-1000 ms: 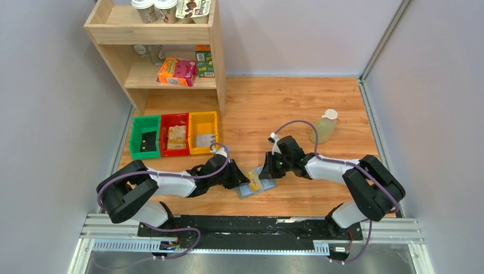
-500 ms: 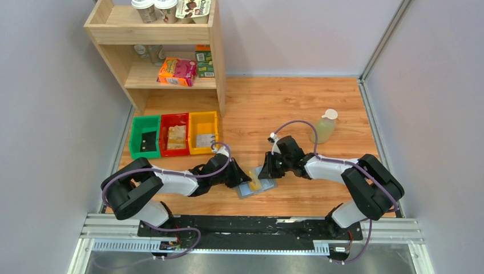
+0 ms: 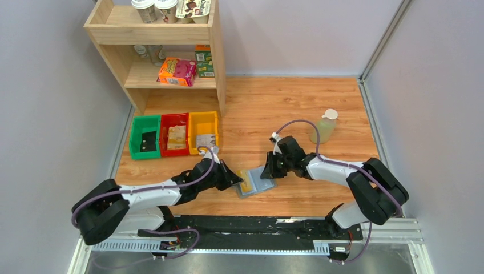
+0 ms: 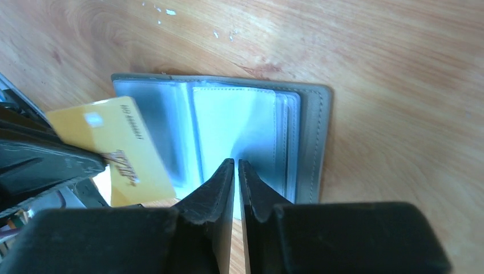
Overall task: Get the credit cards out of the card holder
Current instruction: Remove the credit card from the card holder, then place the credit card in the storage box.
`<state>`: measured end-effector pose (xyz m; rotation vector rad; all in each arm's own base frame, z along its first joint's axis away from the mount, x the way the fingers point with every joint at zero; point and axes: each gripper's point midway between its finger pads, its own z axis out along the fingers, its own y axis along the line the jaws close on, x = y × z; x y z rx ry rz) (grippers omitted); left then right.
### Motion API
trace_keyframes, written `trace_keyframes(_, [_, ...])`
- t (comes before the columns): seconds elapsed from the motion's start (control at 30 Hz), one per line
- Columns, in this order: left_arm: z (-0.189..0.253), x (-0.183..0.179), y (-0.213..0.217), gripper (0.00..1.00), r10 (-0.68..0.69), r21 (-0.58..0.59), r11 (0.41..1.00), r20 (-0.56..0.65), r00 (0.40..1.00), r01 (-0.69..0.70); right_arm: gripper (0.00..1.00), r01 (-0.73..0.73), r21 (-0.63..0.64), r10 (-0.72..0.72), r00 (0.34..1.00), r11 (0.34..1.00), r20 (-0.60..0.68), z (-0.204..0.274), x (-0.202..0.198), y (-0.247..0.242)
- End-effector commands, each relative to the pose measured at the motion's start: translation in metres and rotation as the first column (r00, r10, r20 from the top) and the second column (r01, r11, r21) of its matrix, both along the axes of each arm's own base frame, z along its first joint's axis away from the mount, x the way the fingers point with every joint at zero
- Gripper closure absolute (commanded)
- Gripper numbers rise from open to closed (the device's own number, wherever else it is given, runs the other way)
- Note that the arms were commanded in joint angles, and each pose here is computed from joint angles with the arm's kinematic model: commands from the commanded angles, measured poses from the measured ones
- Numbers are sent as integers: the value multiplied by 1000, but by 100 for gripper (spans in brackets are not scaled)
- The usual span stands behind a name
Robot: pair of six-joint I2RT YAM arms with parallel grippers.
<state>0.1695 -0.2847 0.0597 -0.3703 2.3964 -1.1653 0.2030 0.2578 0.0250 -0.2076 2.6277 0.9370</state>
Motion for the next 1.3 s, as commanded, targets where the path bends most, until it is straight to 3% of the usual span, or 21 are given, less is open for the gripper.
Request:
trace_keyframes(0.0, [12, 1, 25, 100, 56, 33, 998, 83, 995, -59, 83, 13, -57, -10, 998, 998, 62, 17, 4, -13])
trace_keyframes(0.17, [47, 19, 63, 100, 179, -6, 983, 207, 962, -182, 63, 18, -16, -15, 984, 1000, 177, 66, 9, -17])
trace_keyframes(0.27, [55, 29, 89, 100, 243, 4, 968, 257, 935, -253, 43, 57, -17, -50, 963, 998, 263, 93, 12, -29])
trace_keyframes(0.33, [65, 41, 110, 100, 315, -16, 946, 288, 904, -325, 22, 98, -15, -88, 941, 995, 327, 112, 13, -41])
trace_keyframes(0.47, [80, 54, 140, 100, 410, -48, 906, 345, 845, -420, 0, 221, -42, -180, 878, 974, 443, 136, 15, -76])
trace_keyframes(0.63, [94, 76, 171, 100, 530, -51, 828, 395, 750, -559, 0, 310, -14, -255, 806, 950, 534, 161, 7, -107])
trace_keyframes(0.8, [98, 107, 213, 100, 658, -31, 709, 387, 646, -704, 0, 392, 18, -326, 737, 920, 592, 178, -1, -134])
trace_keyframes(0.93, [106, 131, 236, 100, 743, -114, 634, 363, 562, -765, 0, 457, 50, -383, 675, 888, 631, 188, -6, -155])
trace_keyframes(1.07, [108, 150, 258, 100, 818, -174, 535, 352, 455, -827, 0, 466, 110, -419, 637, 878, 647, 195, -10, -161])
trace_keyframes(1.27, [96, 171, 285, 100, 866, -121, 416, 354, 352, -901, 0, 467, 131, -429, 620, 874, 657, 199, -11, -163])
